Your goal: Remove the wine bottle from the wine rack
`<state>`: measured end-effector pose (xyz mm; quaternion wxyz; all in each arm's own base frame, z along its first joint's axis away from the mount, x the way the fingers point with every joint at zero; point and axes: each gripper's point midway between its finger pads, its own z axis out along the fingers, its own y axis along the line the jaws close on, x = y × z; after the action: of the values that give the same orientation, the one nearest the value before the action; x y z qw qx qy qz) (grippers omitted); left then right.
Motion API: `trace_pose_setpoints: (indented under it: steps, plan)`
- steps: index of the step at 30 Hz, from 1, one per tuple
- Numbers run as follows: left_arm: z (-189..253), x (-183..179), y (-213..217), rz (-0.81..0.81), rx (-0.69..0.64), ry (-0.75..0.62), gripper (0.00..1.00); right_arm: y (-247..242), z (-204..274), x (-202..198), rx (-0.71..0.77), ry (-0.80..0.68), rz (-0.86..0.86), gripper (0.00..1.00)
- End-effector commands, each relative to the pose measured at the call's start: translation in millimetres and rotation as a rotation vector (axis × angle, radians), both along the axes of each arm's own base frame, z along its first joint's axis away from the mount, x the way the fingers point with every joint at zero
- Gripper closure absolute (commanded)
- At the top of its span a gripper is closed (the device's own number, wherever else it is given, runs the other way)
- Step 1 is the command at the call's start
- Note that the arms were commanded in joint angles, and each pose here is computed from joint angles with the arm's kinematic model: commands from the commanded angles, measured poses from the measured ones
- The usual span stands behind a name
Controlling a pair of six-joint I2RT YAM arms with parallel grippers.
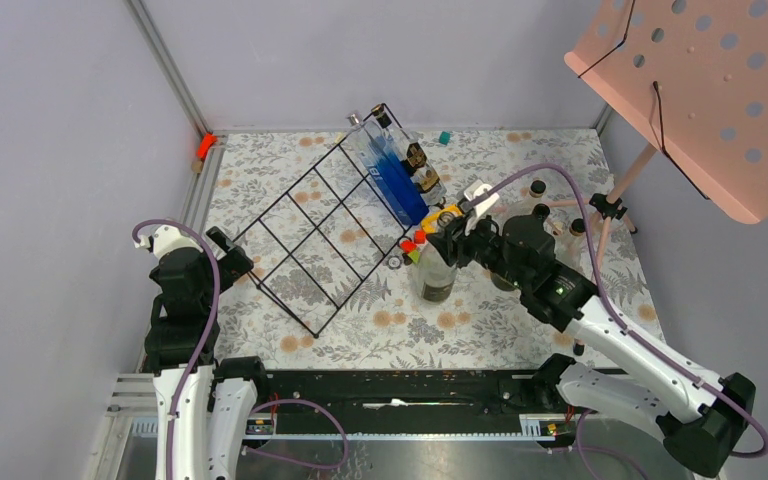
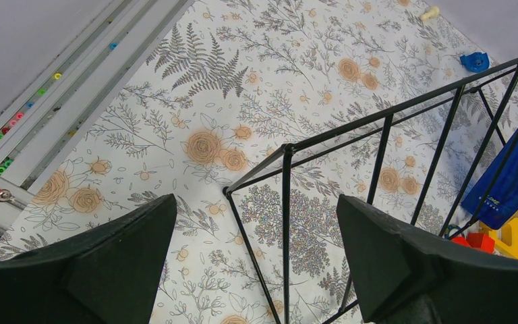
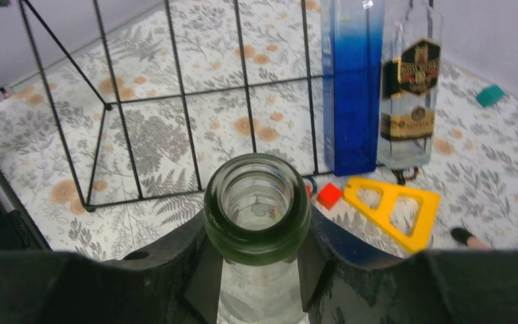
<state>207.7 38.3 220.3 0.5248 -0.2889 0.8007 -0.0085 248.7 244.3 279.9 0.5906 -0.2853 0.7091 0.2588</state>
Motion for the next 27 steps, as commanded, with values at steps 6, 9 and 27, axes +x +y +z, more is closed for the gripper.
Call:
trace_pose_setpoints:
  steps: [6,9,27]
  plan:
    - [10,8,0,-0.015,0.009,-0.045,0.01,-43,38,-3,0.144,-0.085,-0.196,1.0]
    - [10,8,-1,-0.016,0.008,-0.044,0.01,-63,31,-7,0.135,-0.083,-0.263,1.0]
    - [8,10,-2,-0.028,0.003,-0.037,0.01,-180,-8,-21,-0.045,-0.062,-0.73,1.0]
